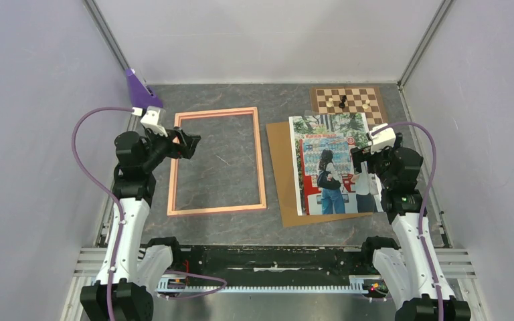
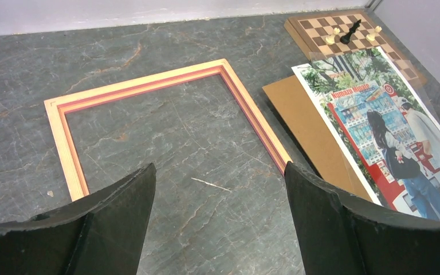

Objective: Put the photo into the frame
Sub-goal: Pick up the photo frame item at the center of the board.

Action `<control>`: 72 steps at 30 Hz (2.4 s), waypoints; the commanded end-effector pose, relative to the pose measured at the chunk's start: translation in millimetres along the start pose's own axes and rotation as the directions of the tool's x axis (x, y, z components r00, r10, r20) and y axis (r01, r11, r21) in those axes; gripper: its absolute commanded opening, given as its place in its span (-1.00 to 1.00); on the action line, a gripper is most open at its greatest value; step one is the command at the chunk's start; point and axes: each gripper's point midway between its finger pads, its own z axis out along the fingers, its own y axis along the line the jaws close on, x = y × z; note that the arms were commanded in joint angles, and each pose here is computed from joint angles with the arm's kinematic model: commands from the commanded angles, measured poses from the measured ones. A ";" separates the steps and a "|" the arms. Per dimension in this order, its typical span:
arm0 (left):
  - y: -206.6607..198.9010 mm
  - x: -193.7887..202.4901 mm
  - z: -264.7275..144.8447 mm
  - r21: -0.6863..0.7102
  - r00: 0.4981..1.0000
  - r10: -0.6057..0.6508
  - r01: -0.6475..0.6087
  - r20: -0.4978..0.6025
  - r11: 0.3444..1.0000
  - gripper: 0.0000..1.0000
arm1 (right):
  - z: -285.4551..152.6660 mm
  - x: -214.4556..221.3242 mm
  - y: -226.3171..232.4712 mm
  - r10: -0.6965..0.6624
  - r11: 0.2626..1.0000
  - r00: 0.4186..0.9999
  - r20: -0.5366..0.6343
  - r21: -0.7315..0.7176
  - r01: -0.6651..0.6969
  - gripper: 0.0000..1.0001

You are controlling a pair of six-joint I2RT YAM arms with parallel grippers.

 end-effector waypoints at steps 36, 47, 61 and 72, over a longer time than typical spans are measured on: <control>-4.1 1.9 12.1 0.079 0.995 0.021 -0.013 -0.102 0.997 0.79 | 17.2 24.5 -60.5 0.160 0.965 0.961 -0.225 0.239 -0.105 0.97; 1.5 14.9 35.2 0.121 0.991 -0.012 0.029 -0.137 0.992 0.79 | 42.5 69.1 -80.2 0.334 0.938 0.901 -0.276 0.195 -0.288 0.99; 4.7 33.8 58.0 0.136 0.982 -0.032 0.058 -0.185 0.989 0.79 | 81.7 109.0 -86.0 0.541 0.833 0.794 -0.278 0.046 -0.552 0.71; 0.7 35.1 59.4 0.139 0.982 -0.016 0.043 -0.187 0.989 0.79 | 106.3 129.3 -92.5 0.601 0.777 0.749 -0.279 -0.017 -0.629 0.55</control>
